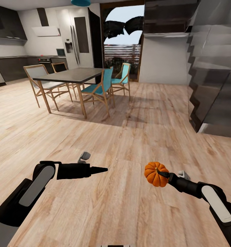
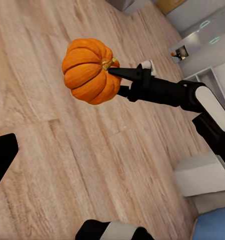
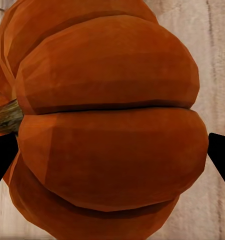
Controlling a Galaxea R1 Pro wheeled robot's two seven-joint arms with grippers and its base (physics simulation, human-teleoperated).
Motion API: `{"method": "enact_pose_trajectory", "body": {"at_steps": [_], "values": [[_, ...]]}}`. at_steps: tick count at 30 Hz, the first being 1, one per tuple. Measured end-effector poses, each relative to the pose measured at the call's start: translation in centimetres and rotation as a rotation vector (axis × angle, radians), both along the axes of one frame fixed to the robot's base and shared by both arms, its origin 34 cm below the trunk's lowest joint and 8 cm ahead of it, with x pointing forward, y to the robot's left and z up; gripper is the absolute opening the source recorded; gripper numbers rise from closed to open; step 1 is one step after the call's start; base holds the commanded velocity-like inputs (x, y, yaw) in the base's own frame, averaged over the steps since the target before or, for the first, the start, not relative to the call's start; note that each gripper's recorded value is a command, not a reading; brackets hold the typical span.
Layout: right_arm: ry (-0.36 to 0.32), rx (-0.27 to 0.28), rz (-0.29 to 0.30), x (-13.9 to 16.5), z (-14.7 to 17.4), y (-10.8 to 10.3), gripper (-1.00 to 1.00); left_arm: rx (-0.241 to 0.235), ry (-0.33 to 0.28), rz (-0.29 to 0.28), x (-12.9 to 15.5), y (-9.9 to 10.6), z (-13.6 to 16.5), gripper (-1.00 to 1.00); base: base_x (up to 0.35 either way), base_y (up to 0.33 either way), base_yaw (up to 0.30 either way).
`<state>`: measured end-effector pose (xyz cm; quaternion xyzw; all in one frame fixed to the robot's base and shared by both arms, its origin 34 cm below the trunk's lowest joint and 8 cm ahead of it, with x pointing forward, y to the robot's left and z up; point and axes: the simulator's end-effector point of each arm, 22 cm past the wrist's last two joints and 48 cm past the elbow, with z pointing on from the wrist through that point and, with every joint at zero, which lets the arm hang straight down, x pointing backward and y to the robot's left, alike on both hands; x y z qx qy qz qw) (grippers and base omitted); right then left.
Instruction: Place each of the two pumpkins and all three candles from the living room inside a cabinet in the living room (use any cabinet), then make sure every cabinet is closed, and position the cauldron so it is next to a table in the living room.
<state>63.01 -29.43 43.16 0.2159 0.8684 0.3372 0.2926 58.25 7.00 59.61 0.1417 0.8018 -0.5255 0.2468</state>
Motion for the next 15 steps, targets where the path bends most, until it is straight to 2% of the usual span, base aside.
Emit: {"method": "enact_pose_trajectory", "body": {"at_steps": [15], "values": [[0.030,-0.002,0.016,-0.4,-1.6,0.7,-1.00,0.001,0.024,-0.001,0.2,0.0,-1.2,1.00,0.000,0.000,0.033]]}}
